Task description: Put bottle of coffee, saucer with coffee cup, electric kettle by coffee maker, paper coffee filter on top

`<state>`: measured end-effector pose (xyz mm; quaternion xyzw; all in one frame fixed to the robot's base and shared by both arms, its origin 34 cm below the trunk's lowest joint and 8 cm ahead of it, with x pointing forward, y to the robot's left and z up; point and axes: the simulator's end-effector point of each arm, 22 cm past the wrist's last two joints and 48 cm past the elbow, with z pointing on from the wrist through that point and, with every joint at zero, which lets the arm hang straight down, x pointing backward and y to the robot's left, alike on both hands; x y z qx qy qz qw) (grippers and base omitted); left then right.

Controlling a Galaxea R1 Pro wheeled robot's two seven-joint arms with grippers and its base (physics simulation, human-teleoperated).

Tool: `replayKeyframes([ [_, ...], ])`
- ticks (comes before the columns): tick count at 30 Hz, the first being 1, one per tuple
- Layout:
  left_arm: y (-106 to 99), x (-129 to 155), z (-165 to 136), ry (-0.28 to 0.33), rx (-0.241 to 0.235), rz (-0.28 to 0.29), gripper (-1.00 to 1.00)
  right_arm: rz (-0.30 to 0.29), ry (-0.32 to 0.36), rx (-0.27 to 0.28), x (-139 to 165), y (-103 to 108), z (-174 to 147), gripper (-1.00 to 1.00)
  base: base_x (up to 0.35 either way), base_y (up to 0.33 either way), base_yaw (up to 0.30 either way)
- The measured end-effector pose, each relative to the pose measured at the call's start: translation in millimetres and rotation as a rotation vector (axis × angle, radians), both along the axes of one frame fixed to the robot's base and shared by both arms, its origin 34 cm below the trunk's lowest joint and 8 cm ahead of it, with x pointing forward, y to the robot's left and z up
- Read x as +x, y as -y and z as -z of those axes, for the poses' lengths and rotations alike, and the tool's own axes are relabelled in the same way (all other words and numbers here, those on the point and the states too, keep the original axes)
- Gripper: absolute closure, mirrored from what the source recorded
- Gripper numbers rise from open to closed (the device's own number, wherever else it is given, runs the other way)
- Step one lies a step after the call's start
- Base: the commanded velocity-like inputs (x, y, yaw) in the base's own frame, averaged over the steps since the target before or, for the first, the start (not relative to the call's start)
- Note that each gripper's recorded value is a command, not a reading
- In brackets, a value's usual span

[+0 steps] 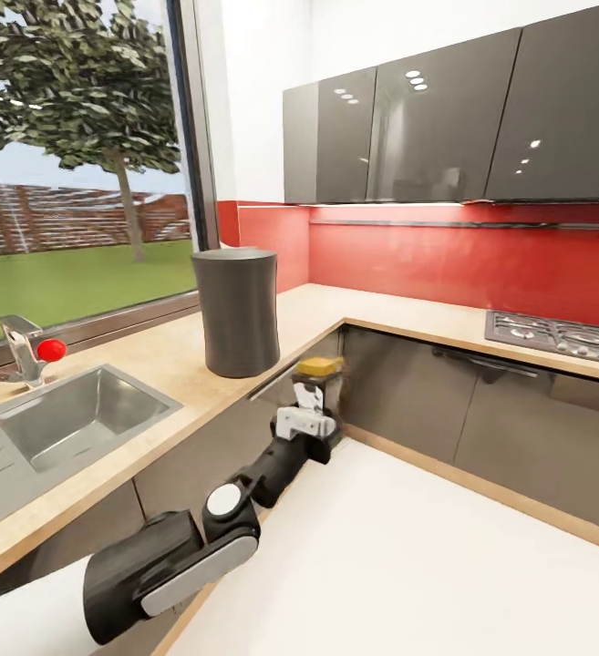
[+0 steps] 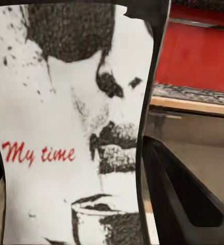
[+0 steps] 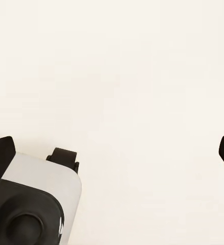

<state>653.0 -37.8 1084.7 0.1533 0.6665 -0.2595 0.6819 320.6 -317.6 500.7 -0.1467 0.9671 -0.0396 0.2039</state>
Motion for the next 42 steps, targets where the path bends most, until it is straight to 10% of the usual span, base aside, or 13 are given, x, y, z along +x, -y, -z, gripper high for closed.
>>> replayKeyframes([
  [5,-29.8,2.6,21.4,-0.055,0.037,-0.315,1.0,0.0,0.001,0.0,0.1,-0.1,-0.1,-1.0,0.0,0.0,0.0],
  [14,-82.4,-7.3,28.6,-0.037,0.083,-0.624,1.0,-0.001,0.0,0.0,0.0,0.0,0.0,-1.0,0.0,0.0,0.0],
  [33,-83.3,-11.8,31.4,-0.023,0.102,-0.635,1.0,-0.001,0.001,0.0,0.0,-0.1,-0.2,-1.0,0.172,0.0,0.086],
  [42,-70.8,2.3,21.3,-0.018,0.108,-0.555,1.0,0.0,0.0,0.0,0.0,0.0,-0.1,-1.0,0.04,0.0,0.001],
])
